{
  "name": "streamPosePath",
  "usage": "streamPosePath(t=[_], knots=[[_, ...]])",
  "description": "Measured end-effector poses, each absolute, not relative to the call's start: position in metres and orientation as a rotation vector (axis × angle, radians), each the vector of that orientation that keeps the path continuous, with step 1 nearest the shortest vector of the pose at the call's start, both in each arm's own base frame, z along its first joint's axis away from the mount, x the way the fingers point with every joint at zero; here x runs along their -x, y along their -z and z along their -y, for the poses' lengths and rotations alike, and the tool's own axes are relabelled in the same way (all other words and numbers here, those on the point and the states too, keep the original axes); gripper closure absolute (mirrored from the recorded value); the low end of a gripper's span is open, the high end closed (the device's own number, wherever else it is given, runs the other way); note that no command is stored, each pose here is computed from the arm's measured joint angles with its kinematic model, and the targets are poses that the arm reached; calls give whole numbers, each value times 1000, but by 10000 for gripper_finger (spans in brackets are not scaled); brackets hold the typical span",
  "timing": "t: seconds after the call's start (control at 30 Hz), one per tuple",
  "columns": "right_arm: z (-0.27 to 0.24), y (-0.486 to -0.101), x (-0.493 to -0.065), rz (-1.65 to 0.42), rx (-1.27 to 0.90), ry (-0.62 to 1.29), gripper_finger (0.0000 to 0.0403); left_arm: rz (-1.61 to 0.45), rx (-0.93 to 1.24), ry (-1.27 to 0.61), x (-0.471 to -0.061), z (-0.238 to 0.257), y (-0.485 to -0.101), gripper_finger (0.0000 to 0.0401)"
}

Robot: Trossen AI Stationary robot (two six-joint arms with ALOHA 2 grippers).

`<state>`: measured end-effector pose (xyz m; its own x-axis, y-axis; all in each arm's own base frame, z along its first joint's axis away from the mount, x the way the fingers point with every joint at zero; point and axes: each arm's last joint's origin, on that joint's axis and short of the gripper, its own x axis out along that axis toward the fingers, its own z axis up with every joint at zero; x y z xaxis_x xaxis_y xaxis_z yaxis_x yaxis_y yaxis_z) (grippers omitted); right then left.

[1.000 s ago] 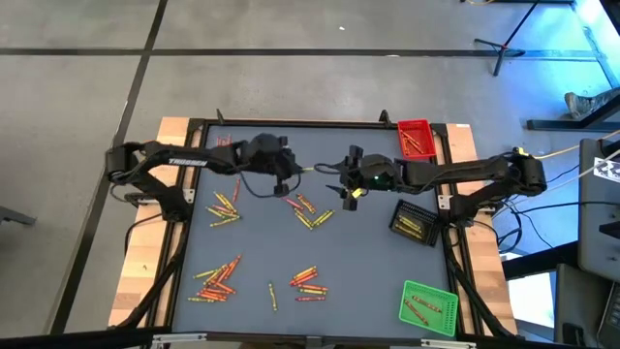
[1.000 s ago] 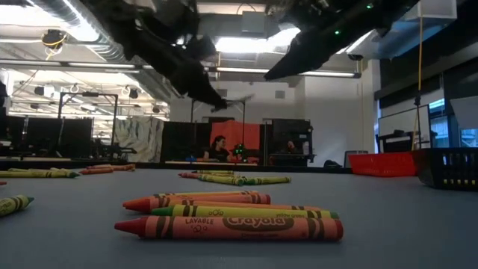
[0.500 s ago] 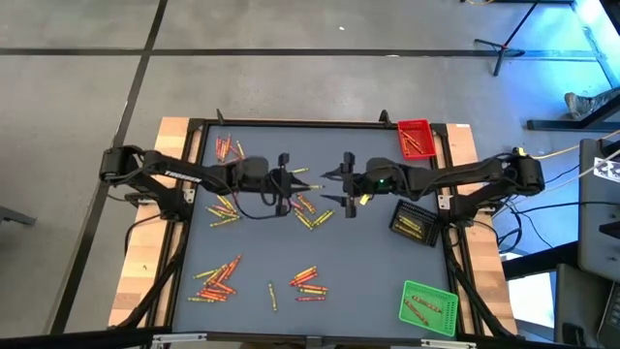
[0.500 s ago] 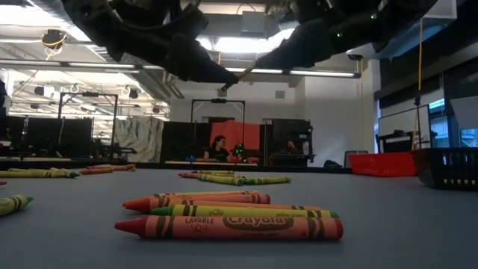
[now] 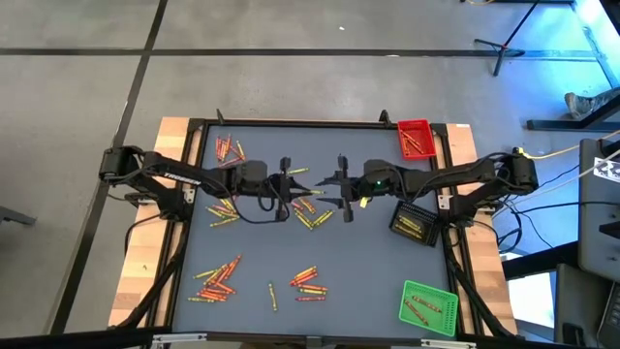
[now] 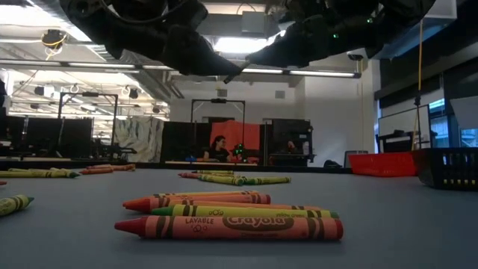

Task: Sort crayons
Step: Put the green crayon into the black basket

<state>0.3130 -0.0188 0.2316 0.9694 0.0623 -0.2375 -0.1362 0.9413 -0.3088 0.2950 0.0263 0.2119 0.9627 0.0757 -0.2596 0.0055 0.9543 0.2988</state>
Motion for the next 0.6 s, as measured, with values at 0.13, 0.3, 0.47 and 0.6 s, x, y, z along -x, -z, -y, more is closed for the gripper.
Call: streamPosePath(t=[0.13,0.3,0.47,0.6], knots=[[19,-233,-313,-213,352,-114,327,-268,-303,-38,-295,-27,-212,388],[19,-233,-313,-214,364,-112,390,-268,-290,-39,-295,-26,-212,388],[18,-232,-313,-218,368,-108,365,-263,-283,-13,-295,-26,-212,374],[19,-235,-310,-243,368,-73,370,-263,-280,-10,-295,-26,-212,330]])
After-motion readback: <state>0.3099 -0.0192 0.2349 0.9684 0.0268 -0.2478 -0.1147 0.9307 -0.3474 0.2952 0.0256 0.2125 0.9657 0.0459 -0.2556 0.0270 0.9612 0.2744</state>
